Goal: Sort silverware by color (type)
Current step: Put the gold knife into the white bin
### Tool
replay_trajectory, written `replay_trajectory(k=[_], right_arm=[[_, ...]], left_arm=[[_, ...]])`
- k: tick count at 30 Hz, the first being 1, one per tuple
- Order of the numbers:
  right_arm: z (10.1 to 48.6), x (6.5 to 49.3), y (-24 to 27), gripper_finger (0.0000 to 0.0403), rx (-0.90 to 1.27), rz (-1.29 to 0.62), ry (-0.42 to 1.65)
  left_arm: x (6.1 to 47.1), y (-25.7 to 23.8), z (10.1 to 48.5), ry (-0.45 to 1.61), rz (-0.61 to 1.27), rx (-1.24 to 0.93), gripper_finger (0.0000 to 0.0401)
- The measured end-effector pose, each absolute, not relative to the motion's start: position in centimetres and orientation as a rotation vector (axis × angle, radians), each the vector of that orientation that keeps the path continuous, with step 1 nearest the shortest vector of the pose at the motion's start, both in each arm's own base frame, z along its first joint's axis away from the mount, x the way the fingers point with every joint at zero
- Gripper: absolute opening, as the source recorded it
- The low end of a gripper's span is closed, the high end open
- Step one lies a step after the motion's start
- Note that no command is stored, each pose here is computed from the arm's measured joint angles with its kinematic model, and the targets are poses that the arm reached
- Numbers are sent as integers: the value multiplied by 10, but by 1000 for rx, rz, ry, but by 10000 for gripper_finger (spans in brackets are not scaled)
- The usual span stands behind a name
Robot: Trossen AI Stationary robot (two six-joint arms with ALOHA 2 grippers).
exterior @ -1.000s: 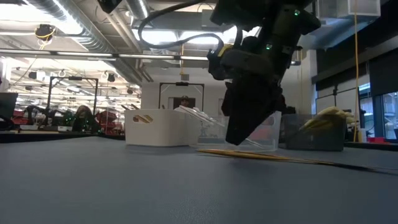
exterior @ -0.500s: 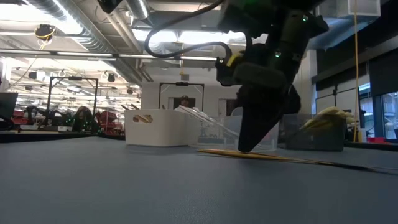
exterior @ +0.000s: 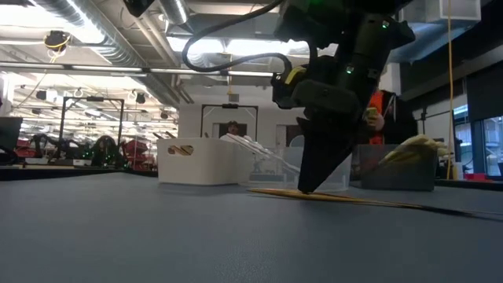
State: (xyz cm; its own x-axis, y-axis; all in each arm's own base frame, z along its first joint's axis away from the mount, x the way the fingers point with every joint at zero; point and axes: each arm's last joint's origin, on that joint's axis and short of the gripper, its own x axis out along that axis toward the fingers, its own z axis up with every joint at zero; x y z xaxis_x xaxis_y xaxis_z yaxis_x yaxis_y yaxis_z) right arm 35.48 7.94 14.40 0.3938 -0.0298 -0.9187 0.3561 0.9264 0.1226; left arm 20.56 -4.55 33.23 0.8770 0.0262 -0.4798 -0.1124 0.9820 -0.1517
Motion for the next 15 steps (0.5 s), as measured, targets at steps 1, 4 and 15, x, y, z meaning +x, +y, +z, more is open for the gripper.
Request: replay_trajectory(k=[1,4,15], right_arm=[[144,355,79,158,324,-249,1145],[144,355,80,158,325,-246,1146],[143,353,83,158,346,-206,1181]], left_arm=[[206,-45,332,497,73,-178,106],[206,-45,332,497,73,-178,106],[206,-46,332,497,72,-177,106]])
